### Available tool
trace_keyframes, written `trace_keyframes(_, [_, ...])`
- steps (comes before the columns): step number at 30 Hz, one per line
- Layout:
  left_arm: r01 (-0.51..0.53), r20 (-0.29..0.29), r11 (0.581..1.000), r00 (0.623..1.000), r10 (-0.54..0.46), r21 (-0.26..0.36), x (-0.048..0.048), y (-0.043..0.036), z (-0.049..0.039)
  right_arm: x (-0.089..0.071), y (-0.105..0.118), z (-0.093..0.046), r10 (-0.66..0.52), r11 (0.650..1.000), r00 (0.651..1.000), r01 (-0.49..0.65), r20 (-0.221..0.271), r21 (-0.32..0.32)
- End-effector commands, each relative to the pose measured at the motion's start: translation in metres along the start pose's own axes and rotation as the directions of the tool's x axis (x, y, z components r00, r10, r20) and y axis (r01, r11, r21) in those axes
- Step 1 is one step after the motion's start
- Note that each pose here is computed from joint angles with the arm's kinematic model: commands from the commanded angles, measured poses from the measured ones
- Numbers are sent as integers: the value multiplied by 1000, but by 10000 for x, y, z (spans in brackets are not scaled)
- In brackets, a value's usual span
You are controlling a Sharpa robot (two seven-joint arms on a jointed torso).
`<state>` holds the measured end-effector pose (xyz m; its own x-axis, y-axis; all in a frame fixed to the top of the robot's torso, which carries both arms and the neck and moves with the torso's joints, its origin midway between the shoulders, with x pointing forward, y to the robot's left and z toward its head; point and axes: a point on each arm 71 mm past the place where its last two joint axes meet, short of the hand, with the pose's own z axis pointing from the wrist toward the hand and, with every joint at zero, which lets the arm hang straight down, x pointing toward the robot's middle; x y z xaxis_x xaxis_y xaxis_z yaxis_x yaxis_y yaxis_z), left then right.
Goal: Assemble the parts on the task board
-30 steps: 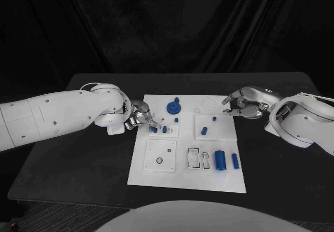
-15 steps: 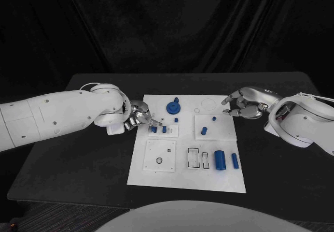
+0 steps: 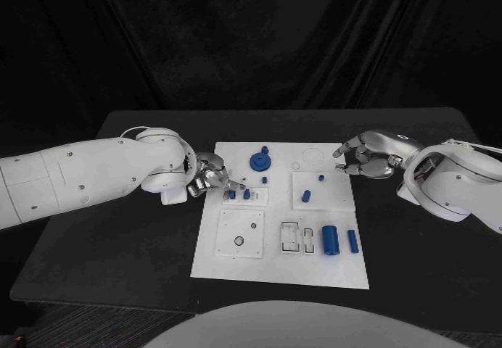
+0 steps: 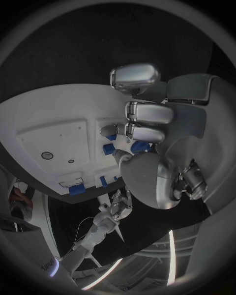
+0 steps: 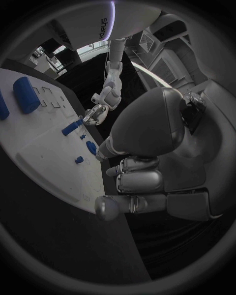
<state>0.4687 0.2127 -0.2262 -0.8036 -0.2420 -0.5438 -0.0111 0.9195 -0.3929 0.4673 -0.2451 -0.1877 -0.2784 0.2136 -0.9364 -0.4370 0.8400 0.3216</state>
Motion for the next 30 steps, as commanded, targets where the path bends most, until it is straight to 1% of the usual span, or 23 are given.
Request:
trace_keyframes(1, [12, 5, 999, 1000, -12, 32, 21, -29, 3, 10, -13, -4, 0, 1000, 1000, 0, -1, 13])
trace_keyframes(10, [20, 23, 999, 1000, -21, 37, 14, -34, -7, 12, -16, -6, 0, 1000, 1000, 0, -2, 15])
trace_keyframes(13, [22, 29, 999, 999, -23, 32, 8, -19, -13, 10, -17, -9, 1, 1000, 1000, -1, 0, 15])
trace_keyframes(16, [15, 51, 1000, 999, -17, 23, -6, 10, -31, 6, -16, -16, 1, 1000, 1000, -1, 4, 14])
trace_keyframes(20, [10, 82, 1000, 997, -10, 7, -45, 62, -86, -6, -14, -35, 3, 1000, 1000, -3, 17, 11])
trace_keyframes(23, [-5, 123, 1000, 992, 4, 7, -120, 67, -151, -19, -9, -49, 5, 1000, 1000, -5, 31, 7])
trace_keyframes(25, [-19, 163, 1000, 987, 15, 20, -192, 42, -202, -28, -4, -58, 6, 1000, 999, -6, 42, 3])
trace_keyframes(27, [-37, 226, 998, 974, 23, 60, -291, -14, -266, -39, 5, -66, 7, 1000, 999, -7, 52, -3])
trace_keyframes(30, [-95, 345, 983, 938, 35, 157, -434, -132, -358, -55, 24, -67, 7, 1000, 998, -6, 62, -12])
